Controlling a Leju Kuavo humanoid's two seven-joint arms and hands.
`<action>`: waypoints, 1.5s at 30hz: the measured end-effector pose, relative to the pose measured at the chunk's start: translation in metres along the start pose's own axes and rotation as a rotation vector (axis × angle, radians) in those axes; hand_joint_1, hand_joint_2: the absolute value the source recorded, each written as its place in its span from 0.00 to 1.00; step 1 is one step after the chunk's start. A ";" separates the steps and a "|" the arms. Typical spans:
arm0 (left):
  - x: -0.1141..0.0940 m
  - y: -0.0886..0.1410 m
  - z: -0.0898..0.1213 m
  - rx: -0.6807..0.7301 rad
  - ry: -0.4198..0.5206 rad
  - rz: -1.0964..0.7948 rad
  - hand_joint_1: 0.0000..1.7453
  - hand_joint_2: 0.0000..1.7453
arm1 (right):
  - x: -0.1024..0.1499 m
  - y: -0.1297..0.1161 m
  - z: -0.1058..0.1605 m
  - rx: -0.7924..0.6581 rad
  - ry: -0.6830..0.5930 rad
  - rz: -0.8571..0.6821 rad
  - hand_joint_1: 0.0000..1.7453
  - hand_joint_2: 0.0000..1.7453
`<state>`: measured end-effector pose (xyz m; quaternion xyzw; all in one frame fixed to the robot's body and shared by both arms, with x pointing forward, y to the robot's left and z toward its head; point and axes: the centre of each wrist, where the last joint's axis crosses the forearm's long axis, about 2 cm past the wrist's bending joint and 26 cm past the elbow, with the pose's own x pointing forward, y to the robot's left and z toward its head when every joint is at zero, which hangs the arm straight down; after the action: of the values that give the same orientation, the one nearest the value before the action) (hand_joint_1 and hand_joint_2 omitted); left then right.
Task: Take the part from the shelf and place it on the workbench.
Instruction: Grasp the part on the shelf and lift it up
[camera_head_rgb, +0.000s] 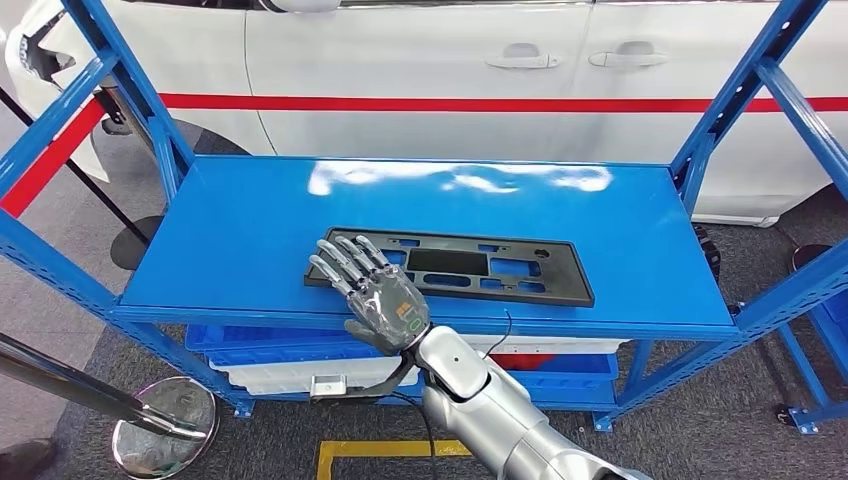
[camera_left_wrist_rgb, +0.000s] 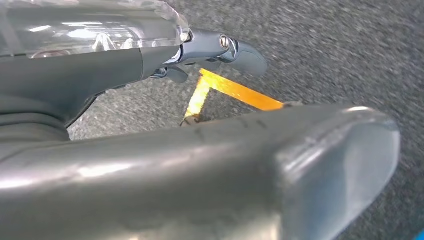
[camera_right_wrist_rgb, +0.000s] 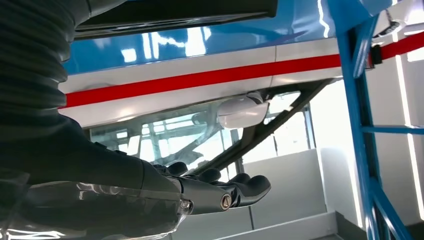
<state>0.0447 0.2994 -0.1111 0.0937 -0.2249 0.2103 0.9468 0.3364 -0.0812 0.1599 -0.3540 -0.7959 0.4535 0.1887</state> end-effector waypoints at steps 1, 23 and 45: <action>0.000 0.000 0.000 -0.001 -0.002 -0.001 0.00 0.00 | 0.000 0.001 -0.003 0.010 0.006 0.005 0.00 1.00; 0.001 0.003 -0.001 -0.011 -0.003 -0.021 0.00 0.00 | -0.029 0.019 -0.022 0.168 0.165 0.125 0.00 1.00; 0.004 0.007 -0.002 -0.019 -0.021 -0.029 0.00 0.00 | -0.122 0.019 0.020 0.444 0.518 0.401 1.00 1.00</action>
<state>0.0457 0.3077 -0.1108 0.0901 -0.2352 0.1934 0.9482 0.4146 -0.1762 0.1363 -0.5558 -0.5197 0.5379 0.3629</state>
